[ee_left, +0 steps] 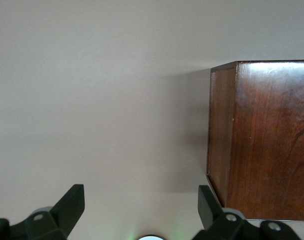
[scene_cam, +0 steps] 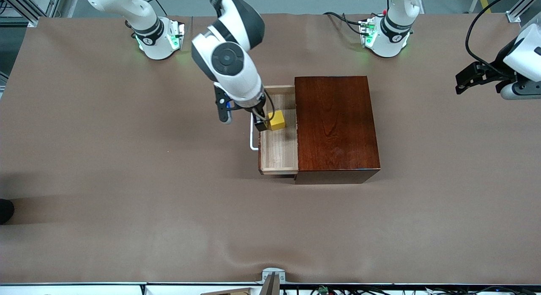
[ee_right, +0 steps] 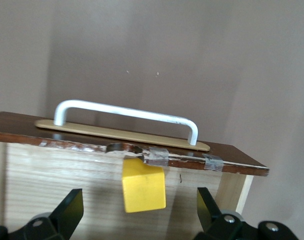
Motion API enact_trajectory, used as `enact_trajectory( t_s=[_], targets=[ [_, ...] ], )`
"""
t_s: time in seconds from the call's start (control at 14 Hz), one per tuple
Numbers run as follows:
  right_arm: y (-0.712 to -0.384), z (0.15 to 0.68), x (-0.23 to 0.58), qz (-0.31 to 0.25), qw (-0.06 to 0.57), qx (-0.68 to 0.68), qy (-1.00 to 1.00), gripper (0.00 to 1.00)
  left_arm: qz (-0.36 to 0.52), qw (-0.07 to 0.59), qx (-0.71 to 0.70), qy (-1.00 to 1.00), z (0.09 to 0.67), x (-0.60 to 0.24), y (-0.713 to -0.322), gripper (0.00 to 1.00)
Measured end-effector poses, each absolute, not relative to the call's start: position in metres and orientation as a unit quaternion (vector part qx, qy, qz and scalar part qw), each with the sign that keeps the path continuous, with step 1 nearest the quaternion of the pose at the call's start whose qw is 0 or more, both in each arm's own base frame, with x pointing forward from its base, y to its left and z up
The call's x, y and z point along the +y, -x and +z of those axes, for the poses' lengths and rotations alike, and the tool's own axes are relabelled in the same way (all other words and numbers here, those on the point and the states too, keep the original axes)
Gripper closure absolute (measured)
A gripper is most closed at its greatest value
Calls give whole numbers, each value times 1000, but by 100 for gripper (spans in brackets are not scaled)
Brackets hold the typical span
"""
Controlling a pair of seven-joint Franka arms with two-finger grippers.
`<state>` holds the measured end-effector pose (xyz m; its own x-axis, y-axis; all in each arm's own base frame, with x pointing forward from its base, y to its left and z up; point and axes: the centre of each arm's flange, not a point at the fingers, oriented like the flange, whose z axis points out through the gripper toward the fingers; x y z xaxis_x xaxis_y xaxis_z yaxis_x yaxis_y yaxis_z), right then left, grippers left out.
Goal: Open drawer, take yellow block, close drawer
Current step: 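Close the right gripper on the yellow block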
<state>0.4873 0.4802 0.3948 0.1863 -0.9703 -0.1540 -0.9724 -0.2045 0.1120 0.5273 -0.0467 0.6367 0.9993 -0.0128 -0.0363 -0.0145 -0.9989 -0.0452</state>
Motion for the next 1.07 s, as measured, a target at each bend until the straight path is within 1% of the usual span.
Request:
enact_trajectory(
  t_s=[0.21,0.43,0.64,1.0,1.07],
  targets=[
    [-481,371,491,94,-8,629,772,0,18,23,7,1000,636,-47,-527,0],
    [-485,359,497,89,6,641,762,0,19,23,7,1000,636,-47,-528,0],
    [-478,342,507,83,0,638,765,0,21,23,7,999,633,-47,-529,0],
    [-469,328,515,77,-11,631,772,0,21,23,7,1000,632,-47,-530,0],
    [-467,325,517,76,-13,629,774,1,21,23,7,1000,632,-47,-530,0]
  ],
)
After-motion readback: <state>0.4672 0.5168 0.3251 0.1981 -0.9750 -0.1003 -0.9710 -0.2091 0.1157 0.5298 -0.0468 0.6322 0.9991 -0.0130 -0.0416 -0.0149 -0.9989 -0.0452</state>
